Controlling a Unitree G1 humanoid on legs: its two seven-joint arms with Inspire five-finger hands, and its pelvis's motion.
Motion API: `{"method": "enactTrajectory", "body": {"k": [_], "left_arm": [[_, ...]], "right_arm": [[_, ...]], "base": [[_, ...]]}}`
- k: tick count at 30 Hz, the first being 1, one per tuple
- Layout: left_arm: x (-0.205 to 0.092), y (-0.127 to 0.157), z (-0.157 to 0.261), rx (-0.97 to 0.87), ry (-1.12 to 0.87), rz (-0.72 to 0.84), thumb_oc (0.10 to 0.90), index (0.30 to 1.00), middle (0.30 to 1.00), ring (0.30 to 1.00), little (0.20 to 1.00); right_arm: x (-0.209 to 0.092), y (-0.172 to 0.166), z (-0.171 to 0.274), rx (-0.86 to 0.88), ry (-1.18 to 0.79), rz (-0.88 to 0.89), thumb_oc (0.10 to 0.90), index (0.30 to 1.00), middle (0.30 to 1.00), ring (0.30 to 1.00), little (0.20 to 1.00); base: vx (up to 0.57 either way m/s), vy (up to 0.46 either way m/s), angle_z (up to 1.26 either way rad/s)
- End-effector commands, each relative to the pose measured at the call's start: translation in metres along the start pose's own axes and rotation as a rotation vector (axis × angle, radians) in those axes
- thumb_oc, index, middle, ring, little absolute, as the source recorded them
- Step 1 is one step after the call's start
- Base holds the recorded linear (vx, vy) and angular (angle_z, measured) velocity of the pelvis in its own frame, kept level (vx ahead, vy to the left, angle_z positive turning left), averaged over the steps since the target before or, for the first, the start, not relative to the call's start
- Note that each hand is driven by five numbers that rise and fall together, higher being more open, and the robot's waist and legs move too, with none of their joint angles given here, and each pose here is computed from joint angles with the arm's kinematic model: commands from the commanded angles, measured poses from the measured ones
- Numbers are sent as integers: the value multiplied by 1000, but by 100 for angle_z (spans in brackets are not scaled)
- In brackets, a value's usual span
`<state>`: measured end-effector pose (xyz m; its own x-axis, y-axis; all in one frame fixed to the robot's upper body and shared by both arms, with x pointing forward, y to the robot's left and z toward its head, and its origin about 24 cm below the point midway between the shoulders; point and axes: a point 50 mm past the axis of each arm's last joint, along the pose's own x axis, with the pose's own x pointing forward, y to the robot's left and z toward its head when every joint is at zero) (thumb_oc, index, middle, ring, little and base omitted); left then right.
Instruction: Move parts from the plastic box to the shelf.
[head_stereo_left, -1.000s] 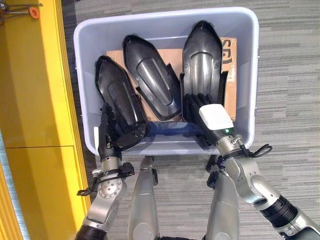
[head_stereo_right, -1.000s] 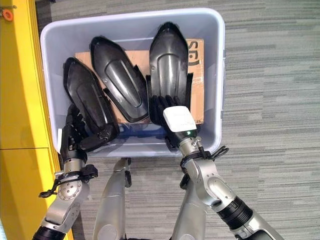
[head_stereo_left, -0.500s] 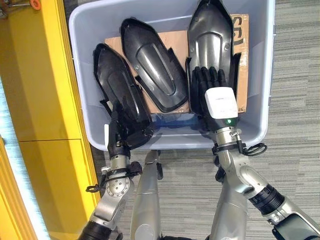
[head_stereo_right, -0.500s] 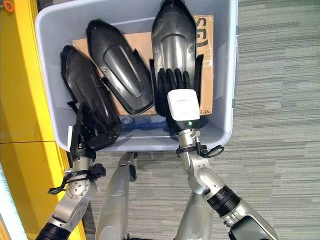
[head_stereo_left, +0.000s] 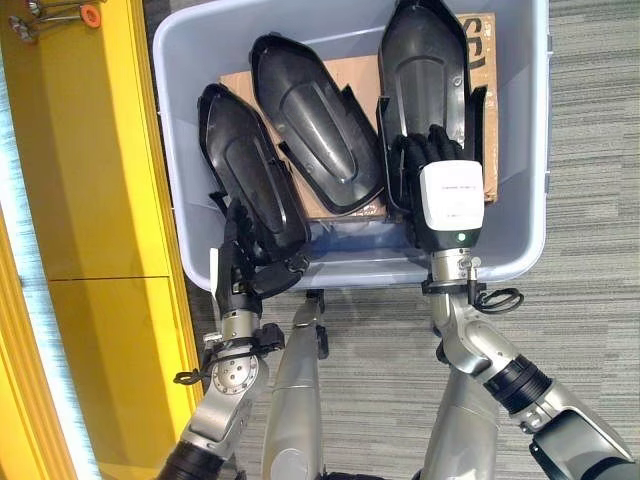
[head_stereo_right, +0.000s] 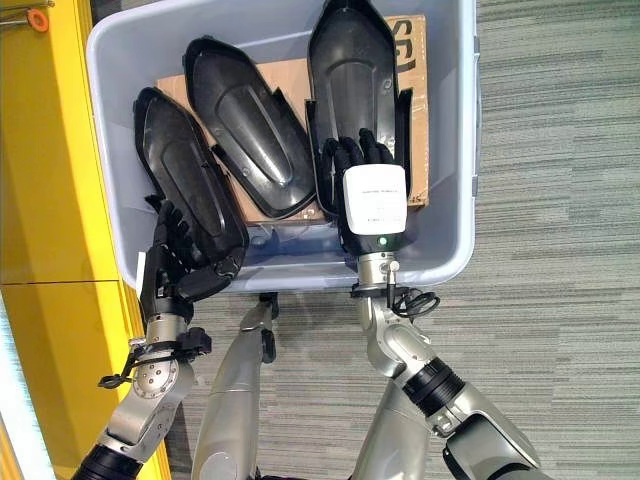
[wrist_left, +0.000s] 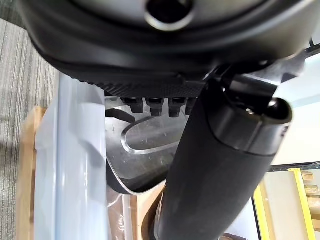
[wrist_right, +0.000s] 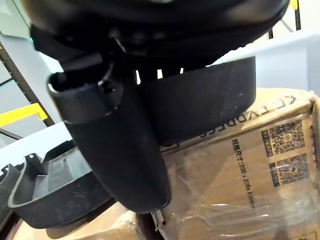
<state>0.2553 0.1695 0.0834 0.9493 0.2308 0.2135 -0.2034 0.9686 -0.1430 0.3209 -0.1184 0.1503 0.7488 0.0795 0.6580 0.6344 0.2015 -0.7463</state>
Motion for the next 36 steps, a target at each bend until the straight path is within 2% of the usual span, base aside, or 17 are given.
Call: {"method": "enactTrajectory", "body": {"k": [1,8,16,20,26,29,36], "left_arm": [[0,-2,23,-73,-135,-29,900,1000,1000,1000,1000],[0,3,25,-57,-151,-30,900,1000,1000,1000,1000],[5,12,34,-41,-185,-10,900,1000,1000,1000,1000],[5,15,34,-47,-184,9,900,1000,1000,1000,1000],[1,17,31,-104,-157,27,900,1000,1000,1000,1000],[-2,16,28,-100,-150,28,900,1000,1000,1000,1000],[-8,20,20,-102,-106,50,900,1000,1000,1000,1000]], "right_arm": [[6,7,-19,-9,47,85,400,300,300,300,300],[8,4,-14,50,-22,48,400,300,300,300,300],[8,-8,-12,213,-28,-3,400,300,300,300,300],[-1,-11,-14,369,35,43,400,300,300,300,300],[-25,-21,-25,514,105,-32,400,300,300,300,300],[-31,-32,-28,571,87,-75,400,300,300,300,300],[-36,-47,-23,697,37,-35,400,300,300,300,300]], "base": [[-5,-39,2],[-1,-15,1],[-38,-31,-3],[-4,-7,-6],[-8,-5,-5],[0,0,0],[64,5,-3]]}}
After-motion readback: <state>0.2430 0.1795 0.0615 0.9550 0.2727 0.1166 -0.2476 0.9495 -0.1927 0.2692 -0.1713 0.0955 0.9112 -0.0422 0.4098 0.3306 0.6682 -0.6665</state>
